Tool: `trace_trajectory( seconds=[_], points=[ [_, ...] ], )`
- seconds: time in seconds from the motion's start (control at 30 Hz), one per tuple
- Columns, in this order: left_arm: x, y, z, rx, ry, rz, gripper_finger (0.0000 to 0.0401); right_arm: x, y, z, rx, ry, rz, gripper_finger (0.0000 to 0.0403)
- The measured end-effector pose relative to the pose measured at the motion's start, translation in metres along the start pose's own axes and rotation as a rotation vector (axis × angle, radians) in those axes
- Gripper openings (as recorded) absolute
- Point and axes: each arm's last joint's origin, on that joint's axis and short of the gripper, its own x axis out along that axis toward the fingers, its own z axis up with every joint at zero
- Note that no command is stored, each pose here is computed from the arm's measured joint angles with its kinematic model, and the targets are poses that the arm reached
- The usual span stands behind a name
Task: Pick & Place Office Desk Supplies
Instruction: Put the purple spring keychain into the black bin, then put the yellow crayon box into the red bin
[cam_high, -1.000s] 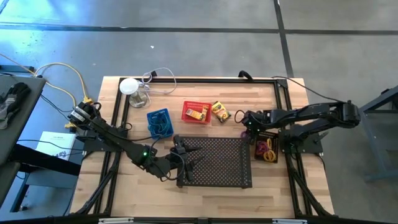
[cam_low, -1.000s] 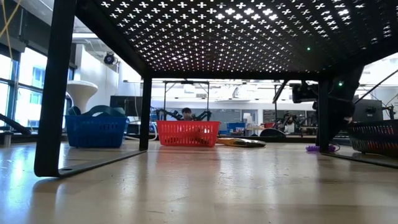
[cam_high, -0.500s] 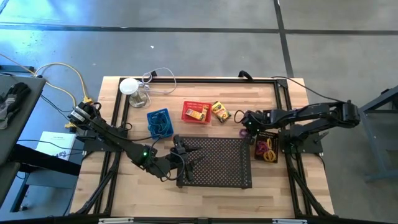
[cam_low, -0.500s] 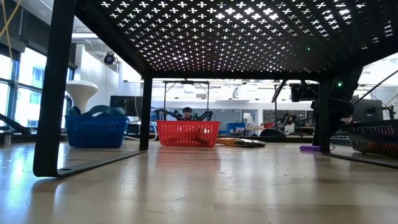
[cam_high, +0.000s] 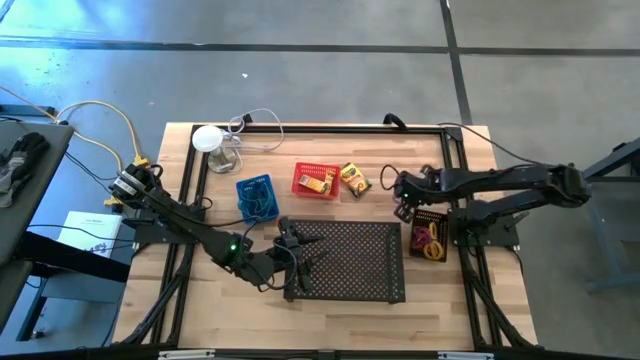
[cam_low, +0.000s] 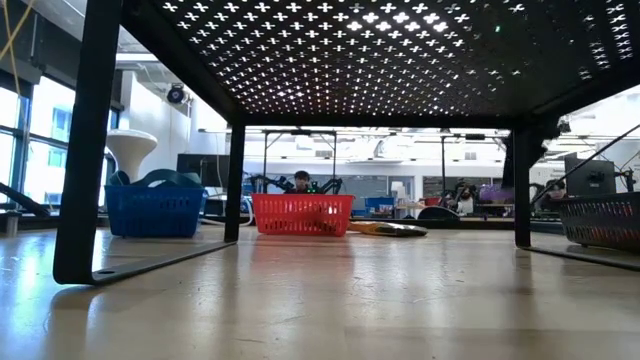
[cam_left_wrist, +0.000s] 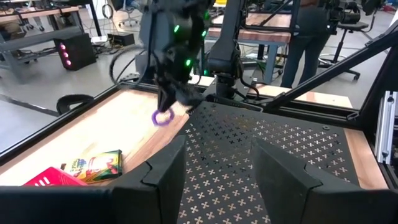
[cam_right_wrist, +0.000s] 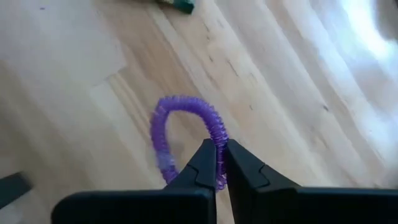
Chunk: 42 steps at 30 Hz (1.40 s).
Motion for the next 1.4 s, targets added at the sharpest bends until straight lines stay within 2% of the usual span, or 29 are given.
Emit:
trace_trajectory(
  seconds=[0.23, 0.43, 0.67, 0.77, 0.93, 1.0, 1.17, 1.4],
  points=[
    [0.0, 0.0, -0.001, 0.008, 0.007, 0.002, 0.0172, -0.042, 0.007, -0.006, 0.12, 0.051, 0.001, 0.0005],
    [0.001, 0.002, -0.004, 0.037, 0.032, 0.01, 0.0172, -0.056, 0.016, -0.03, 0.312, 0.245, 0.027, 0.0005],
    [-0.002, 0.0, -0.005, 0.038, 0.032, 0.0, 0.0172, -0.061, 0.037, -0.047, 0.38, 0.327, 0.028, 0.0005],
    [-0.005, -0.003, -0.005, 0.042, 0.035, -0.016, 0.0172, -0.06, 0.042, -0.054, 0.412, 0.351, -0.029, 0.0005],
    [-0.013, -0.01, -0.008, 0.052, 0.041, -0.043, 0.0172, -0.045, 0.046, -0.071, 0.459, 0.469, -0.118, 0.0006],
    [-0.016, -0.012, -0.008, 0.054, 0.042, -0.053, 0.0172, -0.041, 0.048, -0.07, 0.461, 0.454, -0.151, 0.0009],
    [-0.02, -0.015, -0.009, 0.061, 0.046, -0.068, 0.0172, -0.037, 0.05, -0.069, 0.455, 0.448, -0.173, 0.0036],
    [-0.025, -0.018, -0.012, 0.077, 0.056, -0.082, 0.0172, -0.038, 0.051, -0.071, 0.426, 0.454, -0.162, 0.0116]
  ],
)
